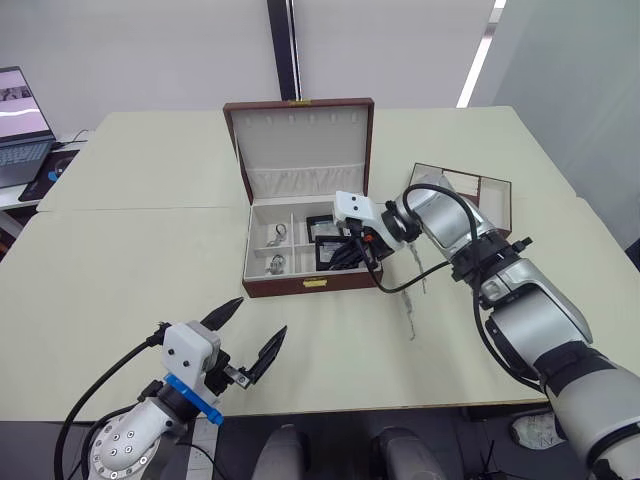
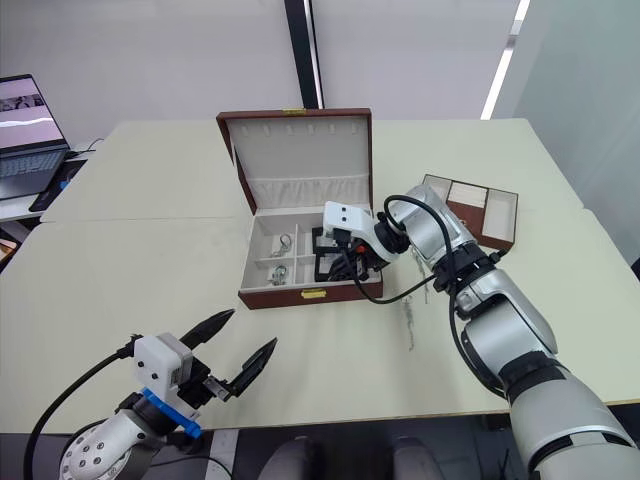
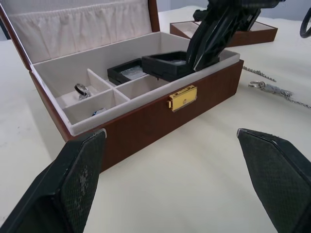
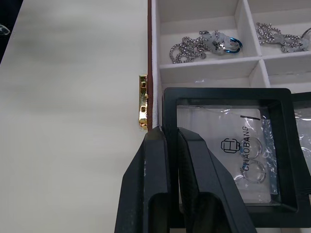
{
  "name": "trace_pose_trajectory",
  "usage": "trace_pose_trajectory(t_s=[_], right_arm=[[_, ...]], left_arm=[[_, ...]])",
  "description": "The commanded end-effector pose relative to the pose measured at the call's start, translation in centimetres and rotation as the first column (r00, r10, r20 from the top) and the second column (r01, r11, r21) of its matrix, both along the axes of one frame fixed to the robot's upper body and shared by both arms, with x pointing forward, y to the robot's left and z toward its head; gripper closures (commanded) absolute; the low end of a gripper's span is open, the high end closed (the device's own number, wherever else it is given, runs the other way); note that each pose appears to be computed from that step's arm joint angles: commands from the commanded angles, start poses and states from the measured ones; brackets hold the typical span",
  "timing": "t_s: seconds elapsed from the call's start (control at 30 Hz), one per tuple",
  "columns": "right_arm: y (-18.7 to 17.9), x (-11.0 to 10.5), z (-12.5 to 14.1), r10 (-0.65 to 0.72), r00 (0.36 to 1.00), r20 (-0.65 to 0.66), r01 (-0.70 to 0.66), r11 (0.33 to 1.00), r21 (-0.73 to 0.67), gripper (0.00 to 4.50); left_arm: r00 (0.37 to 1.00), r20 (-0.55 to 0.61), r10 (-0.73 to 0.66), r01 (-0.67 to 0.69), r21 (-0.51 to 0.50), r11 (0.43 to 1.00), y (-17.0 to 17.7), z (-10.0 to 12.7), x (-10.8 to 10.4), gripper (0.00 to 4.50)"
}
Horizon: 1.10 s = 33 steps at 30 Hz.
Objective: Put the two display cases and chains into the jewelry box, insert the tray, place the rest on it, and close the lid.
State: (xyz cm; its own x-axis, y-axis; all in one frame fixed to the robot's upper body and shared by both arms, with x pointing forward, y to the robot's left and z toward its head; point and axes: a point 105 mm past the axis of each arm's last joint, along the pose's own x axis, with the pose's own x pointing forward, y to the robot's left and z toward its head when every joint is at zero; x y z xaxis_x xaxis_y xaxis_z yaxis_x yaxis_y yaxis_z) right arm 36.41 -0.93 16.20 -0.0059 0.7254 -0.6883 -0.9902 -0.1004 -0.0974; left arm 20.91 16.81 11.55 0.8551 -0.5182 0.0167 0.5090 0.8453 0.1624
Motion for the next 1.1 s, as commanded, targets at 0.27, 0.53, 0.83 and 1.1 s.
trace_pose_trajectory(t_s=[0.27, 0.53, 0.83, 1.1], right_arm=[[0.7, 0.6, 1.4, 0.021, 0.999, 0.029, -0.022, 1.0, 0.021, 3.8], [0.6, 0.3, 2.2, 0.029, 1.0, 0.002, -0.029, 0.997, 0.067, 1.59], [0.6, 0.6, 3.1, -0.001, 1.0, -0.006, 0.002, 0.99, 0.143, 0.01], [-2.2, 1.9, 5.7, -0.16, 0.987, 0.024, 0.129, 0.867, 0.481, 0.01]], left_arm=[[0.999, 0.042, -0.009, 0.009, -0.003, 1.0, -0.4, 0.7, -0.1, 0.0], [0.999, 0.035, -0.025, 0.025, 0.001, 1.0, -0.5, 0.5, 0.0, 0.0], [0.999, 0.031, -0.043, 0.043, 0.002, 0.999, -0.6, 0.5, 0.3, 0.0], [0.997, -0.073, -0.015, 0.017, 0.025, 1.0, 1.1, -0.2, 1.4, 0.0]])
